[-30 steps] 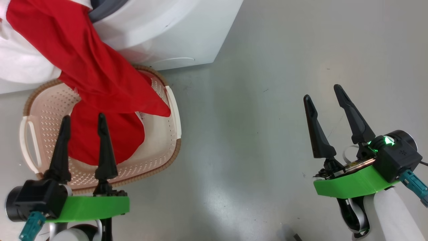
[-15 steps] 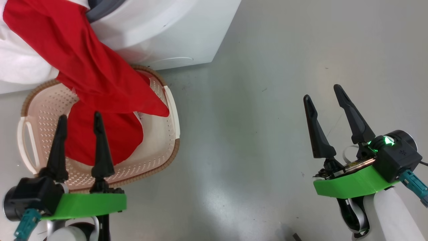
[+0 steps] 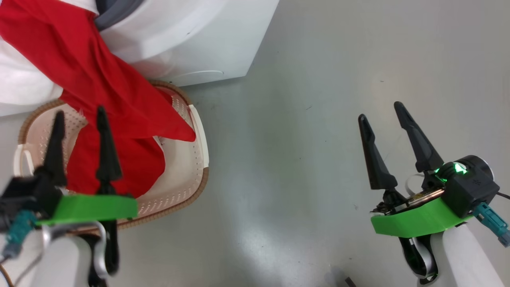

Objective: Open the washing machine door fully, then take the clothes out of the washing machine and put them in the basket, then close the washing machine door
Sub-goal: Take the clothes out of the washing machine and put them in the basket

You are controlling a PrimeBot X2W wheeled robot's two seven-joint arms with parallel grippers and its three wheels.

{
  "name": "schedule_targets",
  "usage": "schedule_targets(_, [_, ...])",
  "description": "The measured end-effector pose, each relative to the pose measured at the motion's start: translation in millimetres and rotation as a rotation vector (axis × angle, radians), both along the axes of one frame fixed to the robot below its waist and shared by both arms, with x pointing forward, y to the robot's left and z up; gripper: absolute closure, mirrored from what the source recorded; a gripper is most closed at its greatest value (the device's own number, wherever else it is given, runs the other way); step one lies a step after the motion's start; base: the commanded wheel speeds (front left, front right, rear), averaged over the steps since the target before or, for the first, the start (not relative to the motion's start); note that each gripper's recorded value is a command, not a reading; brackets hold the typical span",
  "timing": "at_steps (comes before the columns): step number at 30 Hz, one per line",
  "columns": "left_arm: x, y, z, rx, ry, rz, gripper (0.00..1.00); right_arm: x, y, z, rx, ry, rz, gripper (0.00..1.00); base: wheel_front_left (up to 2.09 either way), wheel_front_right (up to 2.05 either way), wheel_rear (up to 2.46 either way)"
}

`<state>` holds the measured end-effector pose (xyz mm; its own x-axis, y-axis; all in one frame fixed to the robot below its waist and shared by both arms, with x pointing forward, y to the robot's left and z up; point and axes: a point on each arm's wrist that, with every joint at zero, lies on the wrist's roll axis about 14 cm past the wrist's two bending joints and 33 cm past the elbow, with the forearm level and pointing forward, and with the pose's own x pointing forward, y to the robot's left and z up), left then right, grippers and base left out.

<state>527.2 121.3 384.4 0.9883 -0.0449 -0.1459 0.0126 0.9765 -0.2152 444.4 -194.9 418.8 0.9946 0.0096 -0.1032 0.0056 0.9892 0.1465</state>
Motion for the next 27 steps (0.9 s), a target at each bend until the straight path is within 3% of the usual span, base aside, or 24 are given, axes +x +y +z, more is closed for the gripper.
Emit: schedule_targets(27, [101, 28, -7, 0.100, -0.012, 0.042, 0.00, -9, -9, -3, -0.008, 0.024, -0.027, 0.00, 0.00, 0.00, 0.00])
